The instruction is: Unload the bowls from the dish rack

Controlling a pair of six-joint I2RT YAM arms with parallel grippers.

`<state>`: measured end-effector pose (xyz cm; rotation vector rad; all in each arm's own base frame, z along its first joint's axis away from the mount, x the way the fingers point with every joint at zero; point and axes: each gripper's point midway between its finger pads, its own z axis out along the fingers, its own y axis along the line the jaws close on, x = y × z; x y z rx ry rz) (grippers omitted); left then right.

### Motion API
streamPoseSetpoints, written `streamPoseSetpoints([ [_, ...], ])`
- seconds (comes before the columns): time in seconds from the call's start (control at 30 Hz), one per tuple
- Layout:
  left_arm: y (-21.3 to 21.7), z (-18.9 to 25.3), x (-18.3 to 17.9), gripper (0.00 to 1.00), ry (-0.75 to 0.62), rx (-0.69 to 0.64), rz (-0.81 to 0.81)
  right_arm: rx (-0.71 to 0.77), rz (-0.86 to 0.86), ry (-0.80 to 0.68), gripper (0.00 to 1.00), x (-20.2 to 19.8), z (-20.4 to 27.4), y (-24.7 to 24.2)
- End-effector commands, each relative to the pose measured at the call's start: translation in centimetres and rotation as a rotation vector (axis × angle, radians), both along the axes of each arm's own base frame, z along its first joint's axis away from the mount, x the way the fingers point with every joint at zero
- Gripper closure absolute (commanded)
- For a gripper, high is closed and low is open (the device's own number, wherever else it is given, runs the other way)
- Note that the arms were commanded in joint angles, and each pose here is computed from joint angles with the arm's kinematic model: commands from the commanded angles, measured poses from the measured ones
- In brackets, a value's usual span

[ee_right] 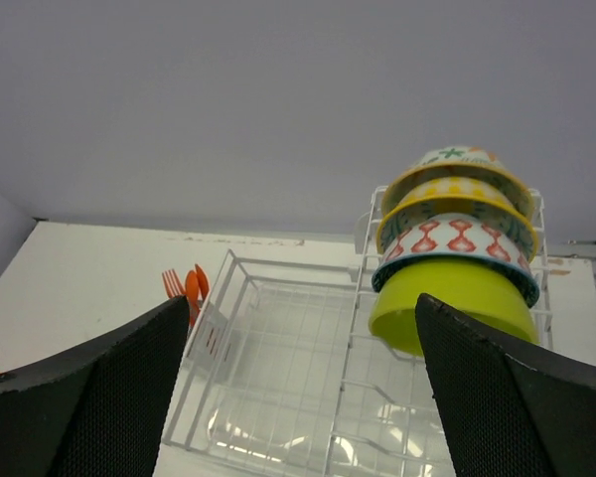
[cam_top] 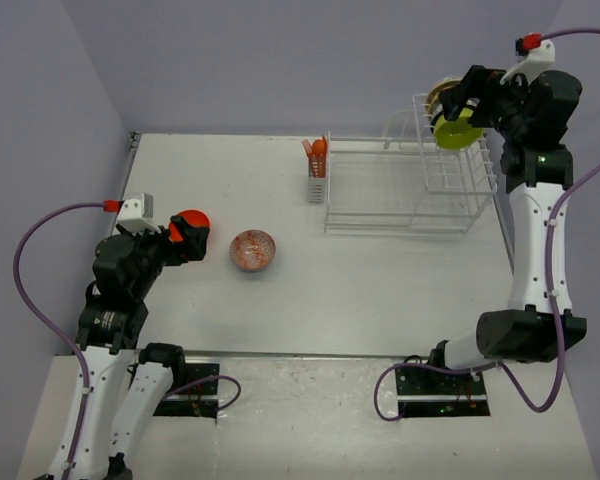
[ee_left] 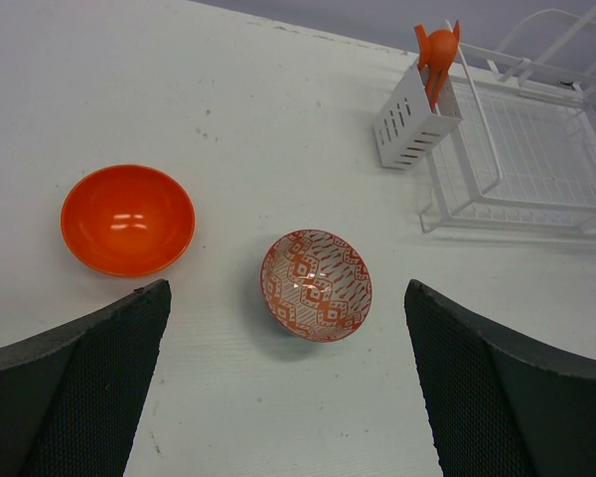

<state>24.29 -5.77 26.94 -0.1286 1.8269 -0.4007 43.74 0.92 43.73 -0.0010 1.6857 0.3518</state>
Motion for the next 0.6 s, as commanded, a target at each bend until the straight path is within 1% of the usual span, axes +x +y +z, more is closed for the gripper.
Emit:
streamPoseSetpoints([
  [0.0,-0.4,-0.2,0.4,0.00,-0.011,0.022,-0.030,-0.086,-0.057,0.011,0.03,1.2,1.5,-1.8],
  [0.03,-0.4,-0.3,0.4,0.00,-0.010,0.022,-0.030,-0.094,-0.068,-0.010,0.02,0.7,2.9,-2.1],
  [0.1,-0.4,-0.4,0.4,0.00,-0.005,0.023,-0.030,-0.092,-0.048,0.014,0.04,1.9,2.6,-2.6],
  [0.13,-0.4,-0.4,0.4,0.00,-0.005,0.023,-0.030,-0.084,-0.024,0.006,0.07,1.6,3.7,-2.4],
  [0.17,-0.4,-0.4,0.4,0.00,-0.005,0.023,-0.028,-0.068,-0.004,0.038,0.09,2.8,2.5,-2.6],
  [0.23,-0.4,-0.3,0.4,0.00,-0.008,0.023,-0.028,-0.060,0.029,0.025,0.13,3.3,3.2,-2.3],
  [0.3,-0.3,-0.3,0.4,0.00,-0.007,0.024,-0.025,-0.048,0.034,0.032,0.11,4.4,2.9,-2.3],
  [0.33,-0.4,-0.3,0.4,0.00,-0.007,0.024,-0.027,-0.051,0.028,0.011,0.08,4.5,3.7,-2.5],
  [0.4,-0.4,-0.5,0.4,0.00,-0.003,0.026,-0.025,-0.041,0.020,-0.012,0.05,5.6,4.2,-2.7],
  [0.47,-0.4,-0.4,0.3,0.00,-0.003,0.026,-0.025,-0.015,0.009,-0.027,0.04,6.5,4.5,-2.9],
  [0.5,-0.4,-0.5,0.4,0.00,-0.001,0.027,-0.025,-0.009,0.003,-0.041,0.02,7.4,4.8,-3.1],
  [0.57,-0.3,-0.5,0.3,0.00,0.002,0.028,-0.019,0.018,-0.018,-0.050,0.01,8.2,5.1,-3.5],
])
